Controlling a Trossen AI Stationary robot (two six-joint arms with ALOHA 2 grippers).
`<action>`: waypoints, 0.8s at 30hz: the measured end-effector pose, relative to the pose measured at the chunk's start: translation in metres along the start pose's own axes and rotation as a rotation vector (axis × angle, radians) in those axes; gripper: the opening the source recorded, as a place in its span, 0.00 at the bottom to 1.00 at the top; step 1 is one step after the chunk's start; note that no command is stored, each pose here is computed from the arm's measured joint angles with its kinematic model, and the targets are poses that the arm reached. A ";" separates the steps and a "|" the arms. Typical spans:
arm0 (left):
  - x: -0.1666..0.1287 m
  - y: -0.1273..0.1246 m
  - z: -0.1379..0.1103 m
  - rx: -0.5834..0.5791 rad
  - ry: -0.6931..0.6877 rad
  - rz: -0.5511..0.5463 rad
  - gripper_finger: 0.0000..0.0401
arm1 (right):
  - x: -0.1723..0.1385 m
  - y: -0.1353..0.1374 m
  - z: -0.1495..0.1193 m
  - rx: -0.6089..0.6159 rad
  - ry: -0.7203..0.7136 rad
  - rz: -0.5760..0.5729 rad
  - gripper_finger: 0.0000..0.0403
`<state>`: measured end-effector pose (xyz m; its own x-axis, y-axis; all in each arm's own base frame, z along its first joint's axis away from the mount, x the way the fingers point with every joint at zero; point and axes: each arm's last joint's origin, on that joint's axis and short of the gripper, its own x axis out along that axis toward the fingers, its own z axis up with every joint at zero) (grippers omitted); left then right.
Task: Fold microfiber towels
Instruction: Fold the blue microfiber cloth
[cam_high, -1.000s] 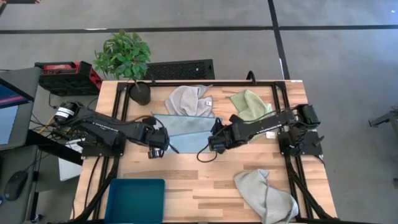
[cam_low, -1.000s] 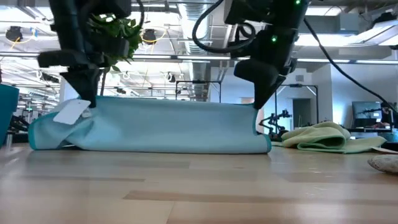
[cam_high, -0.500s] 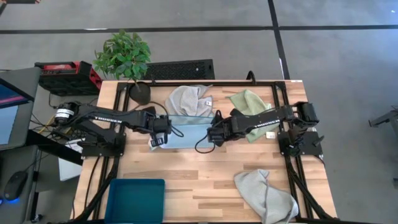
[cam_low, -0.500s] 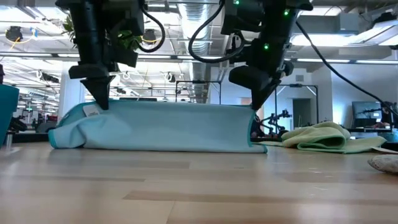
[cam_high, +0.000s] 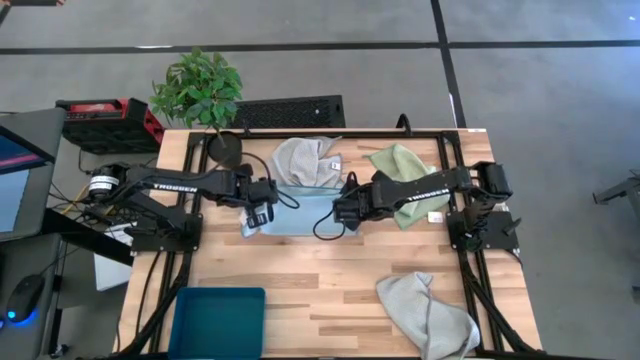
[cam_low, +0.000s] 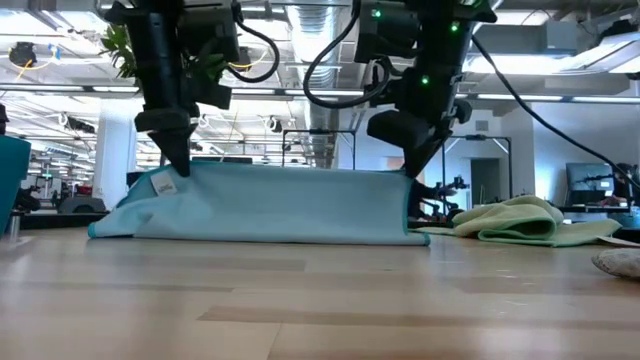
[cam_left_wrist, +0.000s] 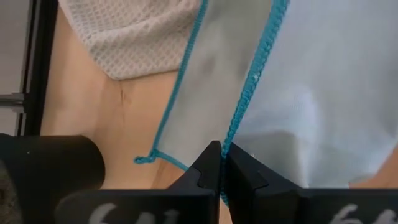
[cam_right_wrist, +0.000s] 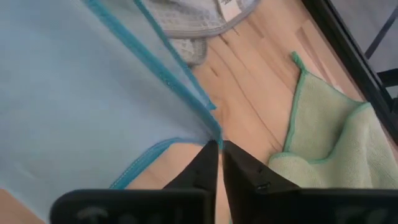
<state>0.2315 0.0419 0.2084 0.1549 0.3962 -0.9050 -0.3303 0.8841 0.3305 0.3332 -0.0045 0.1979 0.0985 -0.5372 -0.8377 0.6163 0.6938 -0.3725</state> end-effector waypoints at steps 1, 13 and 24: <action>0.001 0.002 0.000 -0.008 0.001 0.002 0.02 | 0.001 -0.001 0.001 0.004 0.001 -0.002 0.13; 0.008 0.020 0.002 -0.080 0.013 0.024 0.27 | 0.009 -0.012 0.008 0.021 0.012 -0.021 0.37; 0.004 0.001 0.001 0.096 0.007 -0.207 0.35 | -0.003 0.011 -0.002 -0.265 0.064 0.229 0.53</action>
<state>0.2322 0.0447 0.2053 0.2038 0.2023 -0.9579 -0.2024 0.9660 0.1610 0.3383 0.0061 0.1957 0.1566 -0.3278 -0.9317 0.3589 0.8977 -0.2555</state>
